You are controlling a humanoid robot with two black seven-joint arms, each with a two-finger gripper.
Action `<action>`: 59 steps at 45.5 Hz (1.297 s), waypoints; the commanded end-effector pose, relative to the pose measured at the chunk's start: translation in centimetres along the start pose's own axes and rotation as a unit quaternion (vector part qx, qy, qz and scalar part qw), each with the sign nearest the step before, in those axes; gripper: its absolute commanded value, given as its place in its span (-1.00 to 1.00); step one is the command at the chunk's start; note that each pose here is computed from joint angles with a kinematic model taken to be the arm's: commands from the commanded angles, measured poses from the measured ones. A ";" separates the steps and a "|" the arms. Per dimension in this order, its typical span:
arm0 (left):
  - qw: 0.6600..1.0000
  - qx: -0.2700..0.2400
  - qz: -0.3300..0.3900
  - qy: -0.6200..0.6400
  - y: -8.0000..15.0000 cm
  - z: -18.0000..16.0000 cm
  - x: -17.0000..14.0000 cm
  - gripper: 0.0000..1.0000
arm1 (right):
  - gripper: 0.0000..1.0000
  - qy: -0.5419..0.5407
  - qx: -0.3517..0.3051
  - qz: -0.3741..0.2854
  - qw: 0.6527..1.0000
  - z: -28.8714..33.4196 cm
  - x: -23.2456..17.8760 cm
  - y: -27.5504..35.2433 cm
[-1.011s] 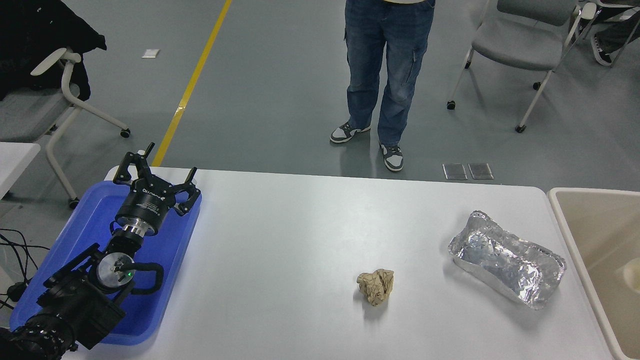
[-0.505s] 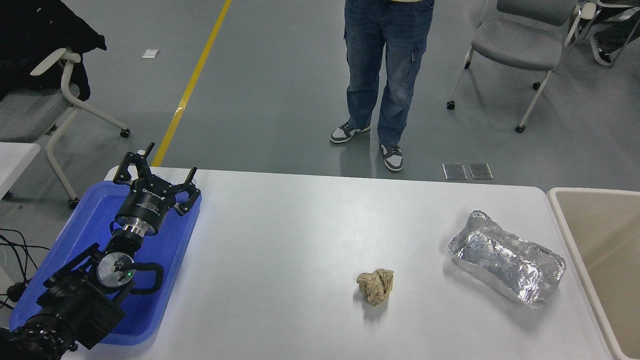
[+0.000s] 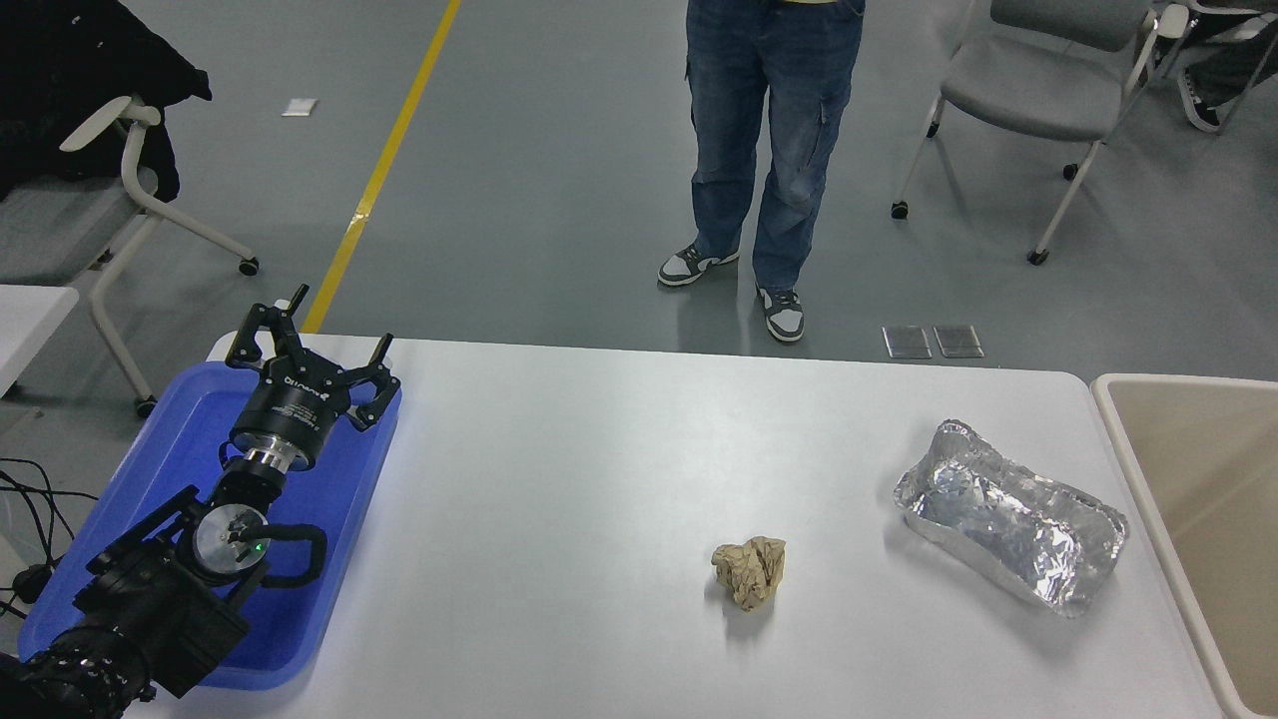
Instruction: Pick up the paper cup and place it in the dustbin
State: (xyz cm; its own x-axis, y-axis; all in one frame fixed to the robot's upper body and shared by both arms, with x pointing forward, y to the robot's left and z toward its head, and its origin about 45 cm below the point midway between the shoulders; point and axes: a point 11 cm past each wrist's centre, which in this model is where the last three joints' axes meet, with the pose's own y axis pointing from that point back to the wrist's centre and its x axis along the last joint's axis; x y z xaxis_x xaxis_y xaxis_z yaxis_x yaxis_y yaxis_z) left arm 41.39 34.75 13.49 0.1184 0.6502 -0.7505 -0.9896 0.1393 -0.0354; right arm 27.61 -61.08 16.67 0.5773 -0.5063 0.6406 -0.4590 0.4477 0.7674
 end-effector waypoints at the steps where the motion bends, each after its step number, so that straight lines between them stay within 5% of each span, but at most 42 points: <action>1: 1.000 0.000 0.000 0.000 0.0 0.0 0.0 1.00 | 0.99 0.056 0.015 -0.043 0.997 -2.1 -0.2 2.6; 26: 1.000 0.000 0.000 0.000 0.0 0.0 0.0 1.00 | 1.00 0.092 0.067 -0.168 0.979 -8.3 -0.4 8.8; 48: 1.000 0.000 0.000 0.000 0.0 0.0 0.0 1.00 | 1.00 0.168 0.102 -0.316 0.928 -16.3 1.8 16.0; 59: 1.000 0.000 0.000 0.000 0.0 0.0 0.0 1.00 | 1.00 0.226 0.133 -0.291 0.920 -21.7 2.4 18.3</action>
State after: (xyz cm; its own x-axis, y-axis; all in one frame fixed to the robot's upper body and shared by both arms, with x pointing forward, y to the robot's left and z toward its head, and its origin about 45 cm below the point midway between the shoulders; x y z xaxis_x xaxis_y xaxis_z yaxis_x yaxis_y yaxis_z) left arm 41.39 34.77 13.50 0.1183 0.6507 -0.7501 -0.9896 0.1393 -0.0352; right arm 33.17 -42.66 29.16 0.9383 -0.3304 0.1020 -0.1090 -0.0028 0.9940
